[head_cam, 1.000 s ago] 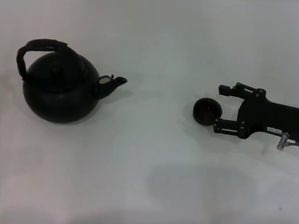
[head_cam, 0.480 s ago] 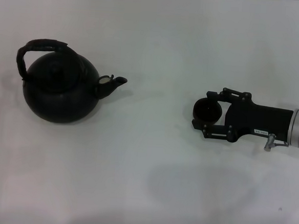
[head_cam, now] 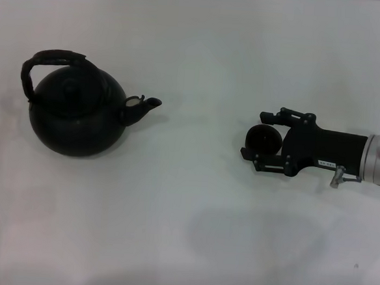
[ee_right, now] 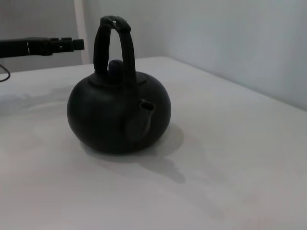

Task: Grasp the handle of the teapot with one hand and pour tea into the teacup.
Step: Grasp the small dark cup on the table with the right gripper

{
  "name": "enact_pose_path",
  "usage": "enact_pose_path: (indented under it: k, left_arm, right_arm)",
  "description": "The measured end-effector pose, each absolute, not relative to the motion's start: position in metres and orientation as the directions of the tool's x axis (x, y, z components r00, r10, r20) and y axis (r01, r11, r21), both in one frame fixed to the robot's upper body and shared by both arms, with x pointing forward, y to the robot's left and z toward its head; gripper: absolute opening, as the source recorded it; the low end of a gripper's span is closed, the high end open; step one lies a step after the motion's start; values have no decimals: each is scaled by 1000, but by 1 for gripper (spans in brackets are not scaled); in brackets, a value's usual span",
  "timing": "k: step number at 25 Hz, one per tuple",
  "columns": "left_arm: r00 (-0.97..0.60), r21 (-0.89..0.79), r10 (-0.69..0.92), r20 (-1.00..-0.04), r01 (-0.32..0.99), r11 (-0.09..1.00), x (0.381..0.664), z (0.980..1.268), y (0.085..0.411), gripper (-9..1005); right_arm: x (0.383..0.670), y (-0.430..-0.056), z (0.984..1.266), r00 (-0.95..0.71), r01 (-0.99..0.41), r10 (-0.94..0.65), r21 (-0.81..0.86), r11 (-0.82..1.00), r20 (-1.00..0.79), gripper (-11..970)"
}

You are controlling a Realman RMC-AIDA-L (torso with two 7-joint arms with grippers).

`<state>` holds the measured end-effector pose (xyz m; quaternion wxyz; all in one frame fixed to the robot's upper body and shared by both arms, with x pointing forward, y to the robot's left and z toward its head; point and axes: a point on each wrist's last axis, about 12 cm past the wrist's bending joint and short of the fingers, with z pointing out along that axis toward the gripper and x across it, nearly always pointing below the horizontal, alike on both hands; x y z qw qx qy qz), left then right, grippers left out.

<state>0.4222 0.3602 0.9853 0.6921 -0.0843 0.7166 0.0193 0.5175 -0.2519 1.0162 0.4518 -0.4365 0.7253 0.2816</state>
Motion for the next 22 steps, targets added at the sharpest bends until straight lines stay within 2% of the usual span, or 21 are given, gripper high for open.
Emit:
enact_pose_path:
  k: [22]
  left_arm:
    - [-28,-89,-94,-995,-147,985,422,985,360,709]
  right_arm:
    - [515,-259,1007,-249,-869,-414,14,494,-875,862]
